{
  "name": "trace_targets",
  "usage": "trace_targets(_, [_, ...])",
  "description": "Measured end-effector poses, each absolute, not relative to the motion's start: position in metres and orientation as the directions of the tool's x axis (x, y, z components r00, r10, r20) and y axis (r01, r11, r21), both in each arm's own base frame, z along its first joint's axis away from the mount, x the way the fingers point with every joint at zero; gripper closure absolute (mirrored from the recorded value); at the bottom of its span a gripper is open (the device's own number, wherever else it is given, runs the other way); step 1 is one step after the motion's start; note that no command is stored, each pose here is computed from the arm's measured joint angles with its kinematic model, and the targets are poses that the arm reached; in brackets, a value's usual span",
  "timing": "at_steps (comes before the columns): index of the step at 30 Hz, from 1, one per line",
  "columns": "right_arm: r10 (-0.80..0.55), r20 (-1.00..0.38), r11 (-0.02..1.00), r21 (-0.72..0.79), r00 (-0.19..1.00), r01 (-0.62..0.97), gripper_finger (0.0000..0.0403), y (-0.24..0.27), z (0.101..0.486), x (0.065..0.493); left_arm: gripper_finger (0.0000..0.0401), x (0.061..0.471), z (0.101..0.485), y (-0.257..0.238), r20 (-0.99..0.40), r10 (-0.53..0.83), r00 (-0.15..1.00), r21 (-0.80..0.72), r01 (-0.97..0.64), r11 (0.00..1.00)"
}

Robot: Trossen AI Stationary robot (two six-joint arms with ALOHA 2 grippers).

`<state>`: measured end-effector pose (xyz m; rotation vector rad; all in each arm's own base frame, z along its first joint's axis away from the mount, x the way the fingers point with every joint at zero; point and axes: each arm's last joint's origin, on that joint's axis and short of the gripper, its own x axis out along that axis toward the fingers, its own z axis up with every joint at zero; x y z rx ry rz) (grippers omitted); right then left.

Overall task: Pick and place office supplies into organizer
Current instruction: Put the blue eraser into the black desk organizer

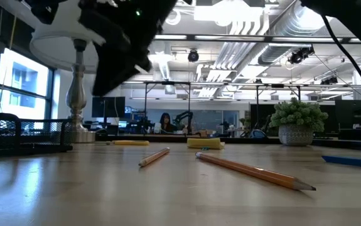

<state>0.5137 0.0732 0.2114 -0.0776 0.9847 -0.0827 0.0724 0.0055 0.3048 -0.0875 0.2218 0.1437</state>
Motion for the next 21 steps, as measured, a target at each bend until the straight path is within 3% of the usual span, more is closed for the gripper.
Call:
trace_targets(5, [-0.152,-0.855,0.988,-0.127,0.495,0.083,0.0364,0.079,0.199,0.499,0.0309,0.074,0.302,0.006,-0.260,0.135,0.956,-0.081,-0.161,0.984])
trace_targets(11, [-0.237,-0.798,0.969,-0.152,0.554,0.195,0.0366,0.076,0.217,0.459,0.0309,0.077,0.301,0.006,-0.269,0.144,0.952,-0.078,-0.170,0.982])
trace_targets(16, [-0.216,-0.743,0.950,-0.011,0.633,0.311,0.0361,0.068,0.204,0.412,0.0309,0.083,0.300,0.008,-0.296,0.186,0.937,-0.064,-0.213,0.975])
trace_targets(21, [-0.211,-0.752,0.905,0.091,0.624,0.415,0.0359,0.068,0.173,0.373,0.0309,0.101,0.296,0.008,-0.356,0.185,0.916,-0.065,-0.222,0.973])
